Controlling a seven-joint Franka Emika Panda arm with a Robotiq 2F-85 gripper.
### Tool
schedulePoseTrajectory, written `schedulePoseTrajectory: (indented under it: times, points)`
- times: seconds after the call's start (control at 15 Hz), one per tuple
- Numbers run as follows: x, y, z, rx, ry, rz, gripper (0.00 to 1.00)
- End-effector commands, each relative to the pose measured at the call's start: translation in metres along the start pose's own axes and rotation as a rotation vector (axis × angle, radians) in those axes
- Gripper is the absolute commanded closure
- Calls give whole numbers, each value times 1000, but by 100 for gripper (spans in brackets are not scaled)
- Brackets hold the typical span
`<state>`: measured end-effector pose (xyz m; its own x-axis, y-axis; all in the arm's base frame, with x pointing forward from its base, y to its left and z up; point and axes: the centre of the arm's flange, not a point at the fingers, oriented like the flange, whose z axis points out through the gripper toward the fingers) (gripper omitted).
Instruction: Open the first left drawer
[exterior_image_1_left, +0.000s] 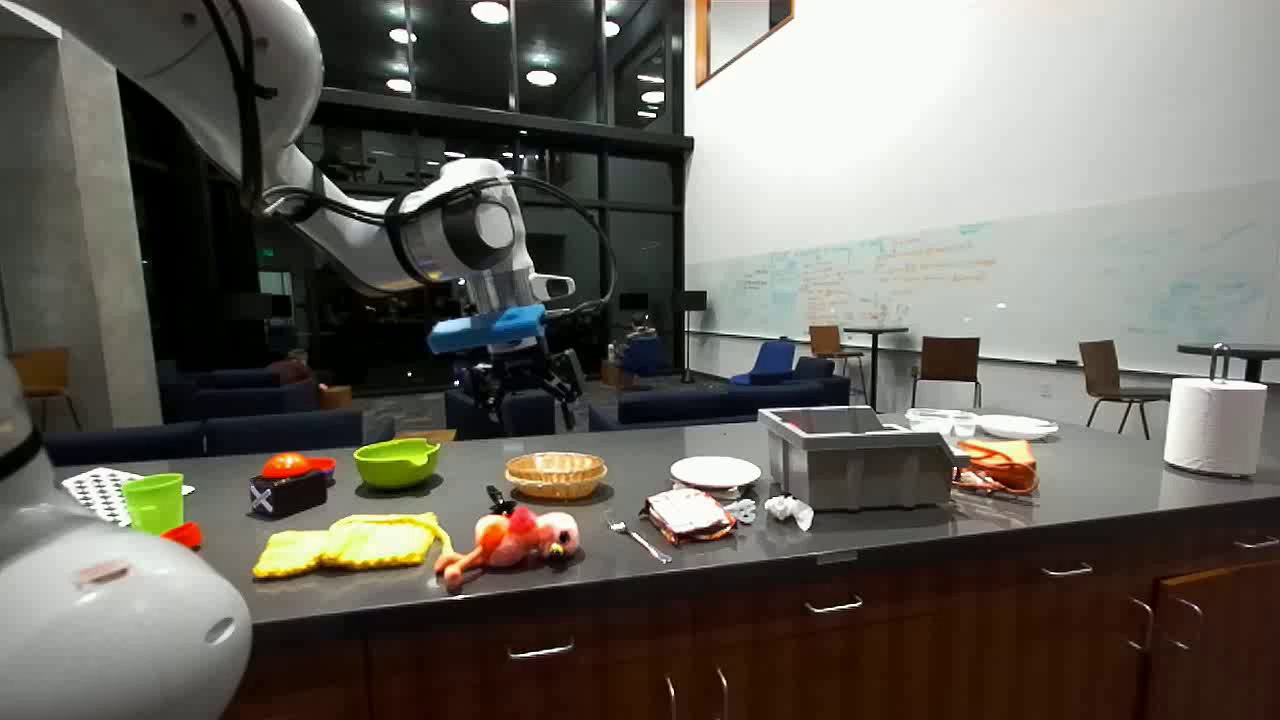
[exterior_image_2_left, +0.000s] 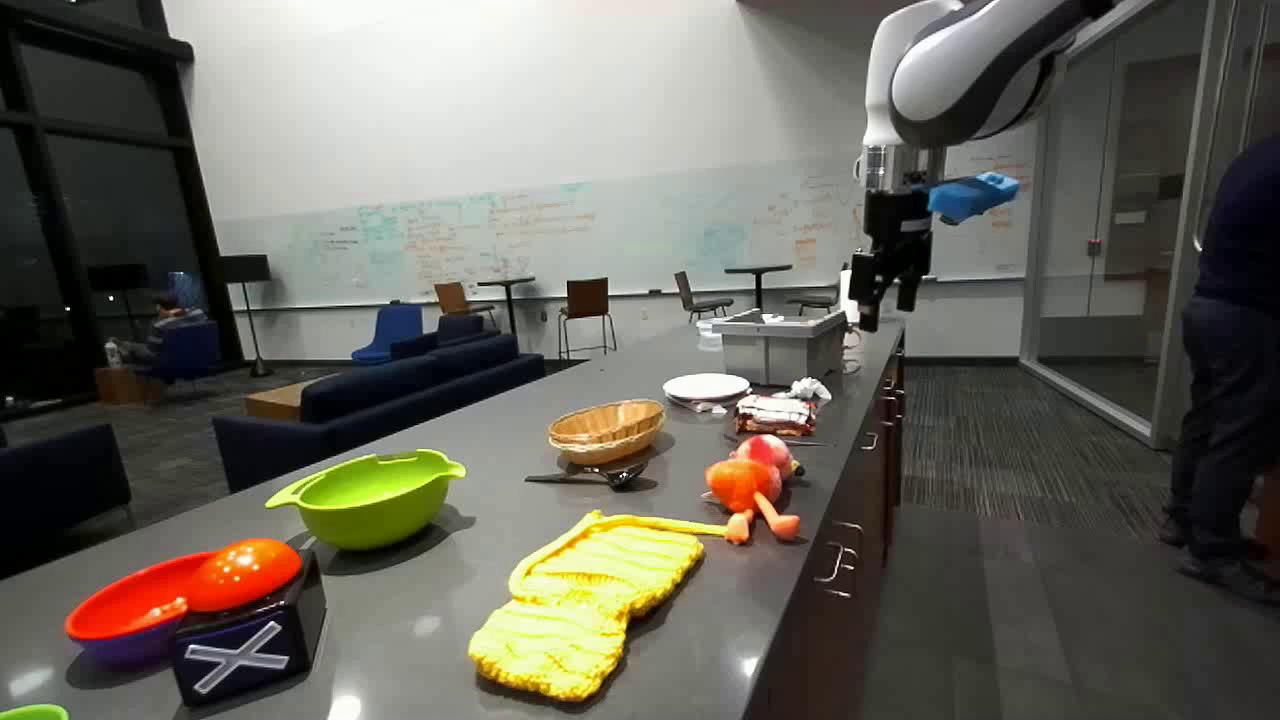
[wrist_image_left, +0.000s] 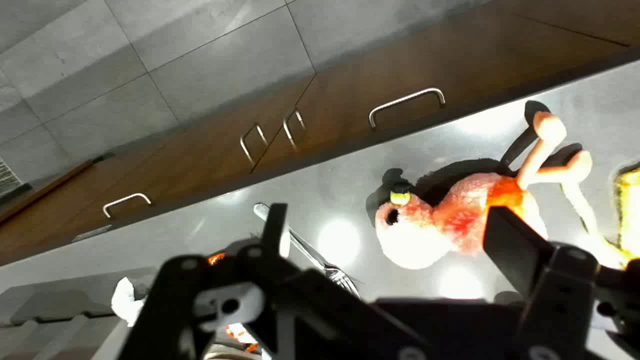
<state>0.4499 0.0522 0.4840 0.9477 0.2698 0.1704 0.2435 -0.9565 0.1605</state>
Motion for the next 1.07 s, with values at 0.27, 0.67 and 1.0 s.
schedulePoseTrajectory:
  times: [0.27,0.67,1.0]
  points:
    - [0,0,-1,0,1,0,0]
    - [0,0,-1,0,2,0,0]
    - [-11,4,14,-34,-89,-7,0]
